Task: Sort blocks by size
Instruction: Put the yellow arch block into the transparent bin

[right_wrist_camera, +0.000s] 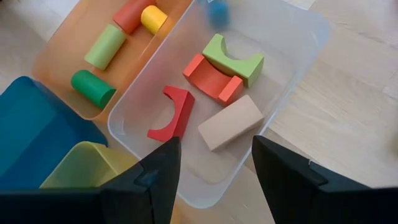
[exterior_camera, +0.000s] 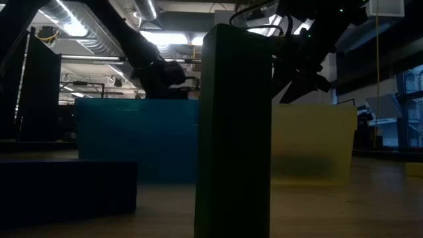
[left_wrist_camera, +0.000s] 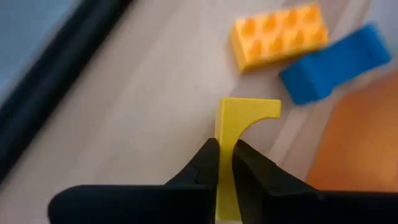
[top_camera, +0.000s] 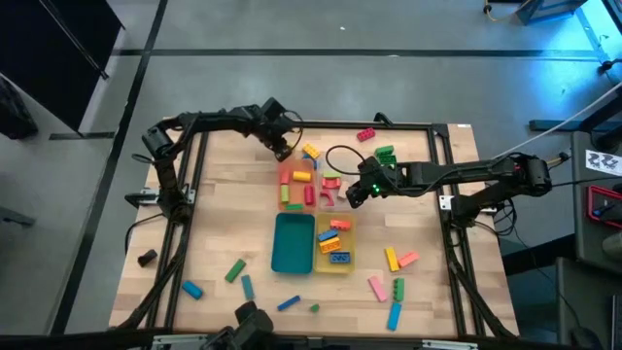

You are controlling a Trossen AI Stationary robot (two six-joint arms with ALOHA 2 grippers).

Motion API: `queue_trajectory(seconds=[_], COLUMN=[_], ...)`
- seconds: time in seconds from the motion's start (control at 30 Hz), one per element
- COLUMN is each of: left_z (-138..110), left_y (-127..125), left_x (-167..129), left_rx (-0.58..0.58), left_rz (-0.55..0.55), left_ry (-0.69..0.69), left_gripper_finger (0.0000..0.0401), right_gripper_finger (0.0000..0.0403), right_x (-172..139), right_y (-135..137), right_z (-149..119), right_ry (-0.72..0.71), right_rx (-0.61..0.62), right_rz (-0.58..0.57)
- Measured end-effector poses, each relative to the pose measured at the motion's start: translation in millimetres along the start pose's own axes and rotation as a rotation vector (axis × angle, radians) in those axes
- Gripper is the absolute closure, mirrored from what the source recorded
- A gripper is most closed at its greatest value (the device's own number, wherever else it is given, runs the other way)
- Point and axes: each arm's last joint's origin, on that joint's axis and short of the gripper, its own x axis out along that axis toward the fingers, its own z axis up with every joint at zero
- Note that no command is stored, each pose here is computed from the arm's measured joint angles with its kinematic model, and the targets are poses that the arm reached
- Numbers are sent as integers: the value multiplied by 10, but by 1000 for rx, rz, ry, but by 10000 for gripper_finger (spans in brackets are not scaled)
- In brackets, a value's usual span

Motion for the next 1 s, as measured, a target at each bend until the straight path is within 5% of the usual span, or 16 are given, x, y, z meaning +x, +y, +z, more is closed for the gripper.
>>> queue_trajectory(seconds=[0.3, 0.43, 0.63, 1.0], left_z=[526, 675, 712, 682], left_y=[37, -65, -473, -1333], left_x=[-375, -462, -426, -400], left_rx=[49, 7, 60, 309], left_rz=[34, -41, -251, -343], left_ry=[-164, -247, -259, -277], left_gripper_finger=[389, 382, 390, 384], right_gripper_finger=[203, 203, 203, 203], right_x=[-1, -1, -1, -10], right_y=[0, -2, -4, -7], right_z=[1, 3, 6, 9], right_ry=[-1, -8, -18, -23], right_rx=[0, 0, 0, -61], right_rz=[0, -7, -16, -19])
